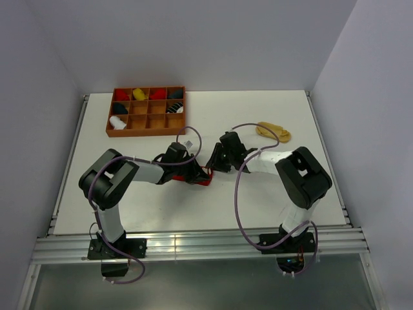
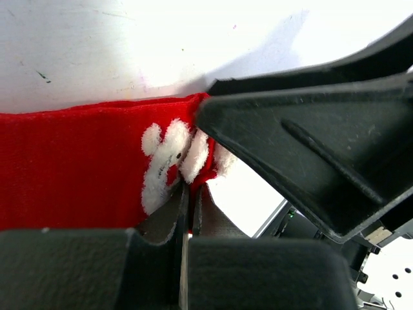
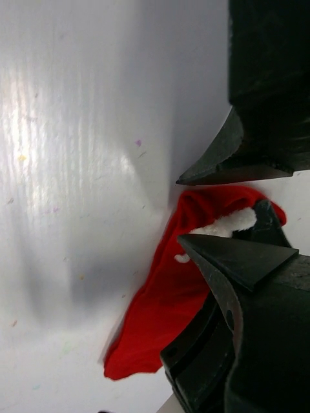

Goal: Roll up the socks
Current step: Roll the sock at the center of the board.

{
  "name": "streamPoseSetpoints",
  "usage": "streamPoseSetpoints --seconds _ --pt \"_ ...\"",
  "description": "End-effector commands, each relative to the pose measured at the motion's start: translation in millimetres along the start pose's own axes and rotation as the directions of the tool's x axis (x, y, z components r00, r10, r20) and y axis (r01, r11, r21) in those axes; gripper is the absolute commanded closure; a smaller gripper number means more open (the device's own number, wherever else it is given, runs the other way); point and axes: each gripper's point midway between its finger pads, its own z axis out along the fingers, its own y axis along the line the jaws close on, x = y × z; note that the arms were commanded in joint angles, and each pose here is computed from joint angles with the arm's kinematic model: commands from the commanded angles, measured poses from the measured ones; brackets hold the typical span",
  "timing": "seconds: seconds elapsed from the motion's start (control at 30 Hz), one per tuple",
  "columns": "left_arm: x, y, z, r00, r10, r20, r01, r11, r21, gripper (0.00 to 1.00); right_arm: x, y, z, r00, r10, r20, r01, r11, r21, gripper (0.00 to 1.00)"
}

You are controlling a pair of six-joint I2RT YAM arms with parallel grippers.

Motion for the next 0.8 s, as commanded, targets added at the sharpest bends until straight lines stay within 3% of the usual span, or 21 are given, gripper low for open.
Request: streamPoseSetpoints --seconds 0.0,0.3,0.53,0.77 --pt "9 24 0 0.999 -0.030 -0.019 0.028 0.997 -0.066 1.00 9 -21 -16 1.000 -0.019 -0.016 0.020 0.994 0.108 0.55" --pt "10 25 -2 0.999 -0.031 -0.016 0.030 0.997 -0.071 1.00 1 -3 -29 0.999 -0.041 0.001 0.041 0.995 0.092 0.57" --pt "10 24 -1 0.999 -0.028 -0.020 0.027 0.997 -0.069 1.00 9 8 -24 0.998 -0.056 -0.028 0.058 0.997 0.058 0.68" --pt "11 26 0 0.999 -0.029 -0.024 0.027 0.997 -0.071 1.00 6 21 -25 0.998 -0.064 -0.026 0.065 0.997 0.039 0.71"
